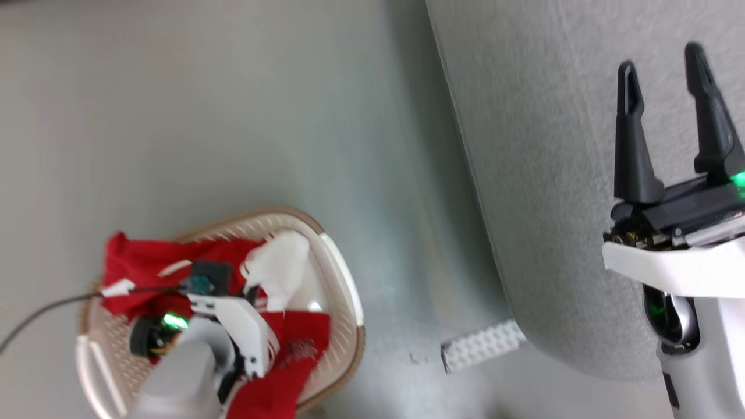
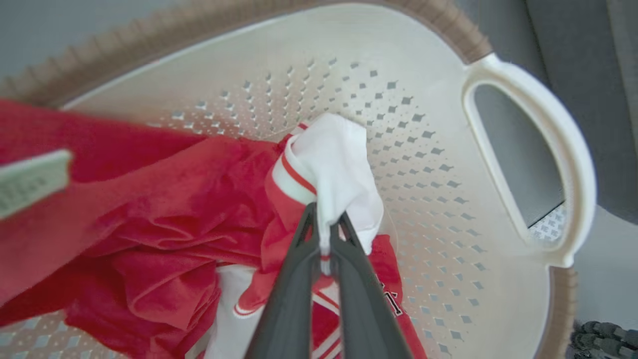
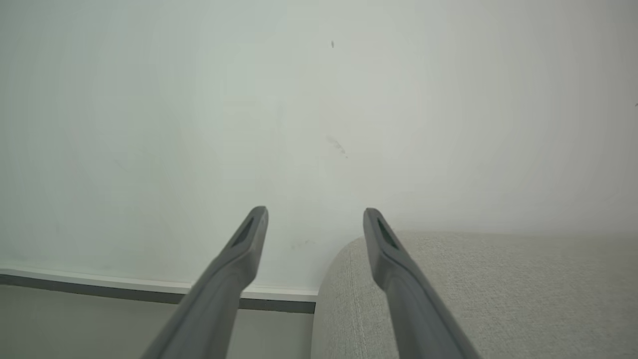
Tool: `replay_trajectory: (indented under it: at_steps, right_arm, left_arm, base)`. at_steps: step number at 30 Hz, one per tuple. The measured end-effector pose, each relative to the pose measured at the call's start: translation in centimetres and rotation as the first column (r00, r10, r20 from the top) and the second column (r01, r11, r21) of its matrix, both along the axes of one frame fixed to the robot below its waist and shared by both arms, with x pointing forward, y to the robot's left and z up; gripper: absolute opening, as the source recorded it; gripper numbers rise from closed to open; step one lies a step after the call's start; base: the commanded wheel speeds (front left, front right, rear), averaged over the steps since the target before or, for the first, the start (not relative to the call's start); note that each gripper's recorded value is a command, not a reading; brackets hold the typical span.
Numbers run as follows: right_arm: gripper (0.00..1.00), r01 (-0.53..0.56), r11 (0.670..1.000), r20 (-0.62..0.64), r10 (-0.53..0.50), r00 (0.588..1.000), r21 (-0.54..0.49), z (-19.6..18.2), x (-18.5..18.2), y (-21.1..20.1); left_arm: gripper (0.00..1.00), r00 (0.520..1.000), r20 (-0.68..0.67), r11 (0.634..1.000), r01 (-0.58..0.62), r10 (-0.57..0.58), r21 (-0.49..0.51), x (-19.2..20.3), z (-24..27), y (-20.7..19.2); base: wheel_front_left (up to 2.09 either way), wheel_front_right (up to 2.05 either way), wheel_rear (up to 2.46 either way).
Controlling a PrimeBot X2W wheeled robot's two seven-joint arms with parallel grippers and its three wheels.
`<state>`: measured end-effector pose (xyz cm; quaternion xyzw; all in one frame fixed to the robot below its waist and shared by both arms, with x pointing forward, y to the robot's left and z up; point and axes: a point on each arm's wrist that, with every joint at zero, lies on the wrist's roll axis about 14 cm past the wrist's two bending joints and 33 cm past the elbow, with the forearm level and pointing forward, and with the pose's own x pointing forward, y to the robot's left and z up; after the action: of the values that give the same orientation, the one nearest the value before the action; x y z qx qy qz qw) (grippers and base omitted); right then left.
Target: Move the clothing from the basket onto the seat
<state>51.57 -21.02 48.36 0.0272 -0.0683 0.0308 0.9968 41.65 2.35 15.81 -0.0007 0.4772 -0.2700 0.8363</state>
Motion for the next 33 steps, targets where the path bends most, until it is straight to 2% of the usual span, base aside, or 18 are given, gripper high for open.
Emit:
replay_trajectory:
  at_steps: [8, 14, 22, 33]
  right_arm:
    - [1.0, -0.029, 0.999, 0.065, 0.027, 0.998, 0.029, 4.4, -2.9, 0.7]
    - [1.0, -0.07, 0.997, 0.106, 0.065, 0.992, 0.039, 7.0, -5.2, 1.9]
    - [1.0, -0.147, 0.988, 0.167, 0.137, 0.976, 0.054, 9.8, -7.6, 4.5]
    - [1.0, -0.271, 0.96, 0.239, 0.249, 0.939, 0.065, 12.7, -10.5, 9.1]
  left_arm:
    - [0.0, 0.984, 0.173, 0.997, -0.026, 0.038, -0.07, -0.1, 7.6, -0.3]
    - [0.0, 0.94, 0.33, 0.988, -0.041, 0.089, -0.149, 0.5, 14.2, -0.1]
    - [0.0, 0.804, 0.56, 0.966, -0.065, 0.2, -0.252, 1.6, 24.1, 2.6]
    - [0.0, 0.533, 0.783, 0.932, -0.028, 0.32, -0.362, 0.5, 37.3, 5.6]
  base:
    - [0.0, 0.0, 0.0]
    - [0.0, 0.0, 0.0]
    - [0.0, 0.0, 0.0]
    - [0.0, 0.0, 0.0]
